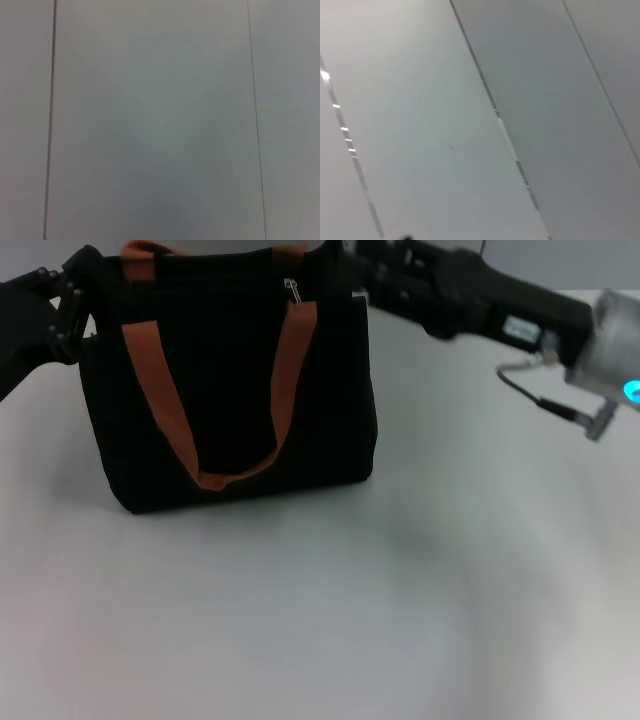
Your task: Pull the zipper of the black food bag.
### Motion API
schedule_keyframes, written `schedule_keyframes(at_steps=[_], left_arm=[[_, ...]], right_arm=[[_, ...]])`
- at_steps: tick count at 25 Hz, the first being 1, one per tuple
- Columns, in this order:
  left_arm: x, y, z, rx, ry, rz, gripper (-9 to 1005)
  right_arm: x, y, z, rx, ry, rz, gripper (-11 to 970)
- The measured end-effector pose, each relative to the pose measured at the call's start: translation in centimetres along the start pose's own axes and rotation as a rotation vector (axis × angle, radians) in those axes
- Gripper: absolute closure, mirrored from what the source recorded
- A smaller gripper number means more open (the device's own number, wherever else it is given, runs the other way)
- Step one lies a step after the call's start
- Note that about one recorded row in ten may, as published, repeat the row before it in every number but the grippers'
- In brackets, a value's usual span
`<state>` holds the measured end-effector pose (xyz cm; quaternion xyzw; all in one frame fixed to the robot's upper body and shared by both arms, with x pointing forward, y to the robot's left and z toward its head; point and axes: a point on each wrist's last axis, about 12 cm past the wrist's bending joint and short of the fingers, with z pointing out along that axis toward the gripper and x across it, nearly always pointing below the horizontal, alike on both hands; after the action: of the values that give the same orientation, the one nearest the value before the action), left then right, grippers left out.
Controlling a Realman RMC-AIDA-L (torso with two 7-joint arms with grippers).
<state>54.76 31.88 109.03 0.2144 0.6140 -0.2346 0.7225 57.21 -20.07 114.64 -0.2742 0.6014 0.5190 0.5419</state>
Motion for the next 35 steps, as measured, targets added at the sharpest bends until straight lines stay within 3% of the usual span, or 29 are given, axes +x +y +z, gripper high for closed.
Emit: schedule_keyframes(at_steps=[5, 8, 14, 15, 19, 25, 30, 31, 35], left_arm=[[0.1, 0.0, -0.3, 0.008, 0.014, -0.043, 974], [0.0, 0.1, -0.3, 0.023, 0.026, -0.075, 933], [-0.3, 0.4, -0.3, 0.06, 0.07, -0.126, 851], [-1.3, 1.9, -1.5, 0.093, 0.165, -0.197, 837], [-2.6, 3.3, -3.6, 0.086, 0.214, -0.237, 738], [-5.0, 4.2, -7.1, 0.12, 0.182, -0.278, 539], [-4.8, 3.0, -7.5, 0.215, 0.205, -0.283, 348], [-3.9, 1.9, -7.2, 0.28, 0.253, -0.289, 324], [-2.4, -0.3, -6.8, 0.399, 0.314, -0.276, 228]], right_arm=[[3.1, 0.7, -2.9, -0.033, 0.069, -0.013, 259], [5.5, 1.1, -4.0, -0.043, 0.157, -0.039, 225], [6.9, 1.2, -4.6, -0.038, 0.202, -0.059, 158], [7.1, 1.2, -4.7, -0.035, 0.209, -0.064, 147], [7.7, 1.2, -4.7, -0.026, 0.231, -0.089, 137], [8.1, 1.0, -4.3, -0.021, 0.269, -0.112, 137], [8.4, 1.2, -4.1, -0.031, 0.268, -0.167, 136], [8.5, 1.2, -4.1, -0.034, 0.269, -0.179, 136], [9.3, 1.7, -4.2, -0.07, 0.298, -0.208, 136]])
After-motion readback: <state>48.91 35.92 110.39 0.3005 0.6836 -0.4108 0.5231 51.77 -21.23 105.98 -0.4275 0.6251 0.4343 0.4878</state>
